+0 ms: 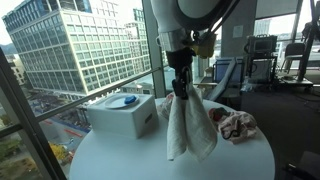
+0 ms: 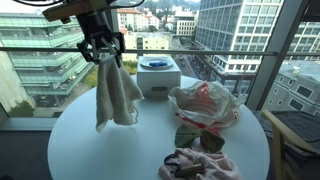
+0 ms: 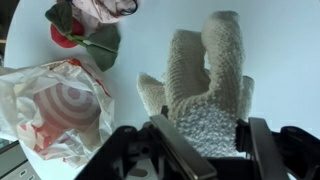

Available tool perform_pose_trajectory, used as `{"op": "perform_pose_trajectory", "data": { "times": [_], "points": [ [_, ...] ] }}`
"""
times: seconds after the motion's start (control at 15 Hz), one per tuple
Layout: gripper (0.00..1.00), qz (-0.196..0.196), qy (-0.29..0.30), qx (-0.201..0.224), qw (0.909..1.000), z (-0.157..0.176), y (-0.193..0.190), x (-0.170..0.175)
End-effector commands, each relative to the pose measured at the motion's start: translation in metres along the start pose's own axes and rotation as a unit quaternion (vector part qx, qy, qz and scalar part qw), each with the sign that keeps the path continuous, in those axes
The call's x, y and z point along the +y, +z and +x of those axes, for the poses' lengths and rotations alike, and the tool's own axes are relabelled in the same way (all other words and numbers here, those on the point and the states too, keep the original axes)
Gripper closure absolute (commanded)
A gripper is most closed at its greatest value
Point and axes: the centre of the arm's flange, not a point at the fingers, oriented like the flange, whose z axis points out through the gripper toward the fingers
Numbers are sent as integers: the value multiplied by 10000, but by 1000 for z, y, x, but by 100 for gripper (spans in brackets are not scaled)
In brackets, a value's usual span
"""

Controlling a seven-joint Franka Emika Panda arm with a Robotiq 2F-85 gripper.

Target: Lift the white towel twice

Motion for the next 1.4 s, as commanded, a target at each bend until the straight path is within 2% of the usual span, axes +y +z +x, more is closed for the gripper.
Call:
{"op": "perform_pose_trajectory", "data": {
  "times": [0.0, 0.33, 0.73, 0.93, 1.13, 1.2, 1.27, 1.33],
  "points": [
    [74, 25, -196, 10, 9998, 16, 58, -19],
    [74, 99, -486, -162, 9986, 23, 147, -38],
    [74, 530, -549, -461, 9960, 25, 234, -52],
    [74, 676, -490, -554, 9950, 28, 260, -54],
    [74, 673, -533, -495, 9951, 31, 258, -53],
    [24, 674, -510, -502, 9952, 32, 255, -52],
    [23, 641, -454, -500, 9957, 32, 251, -50],
    [17, 621, -414, -519, 9959, 33, 248, -49]
  ]
}}
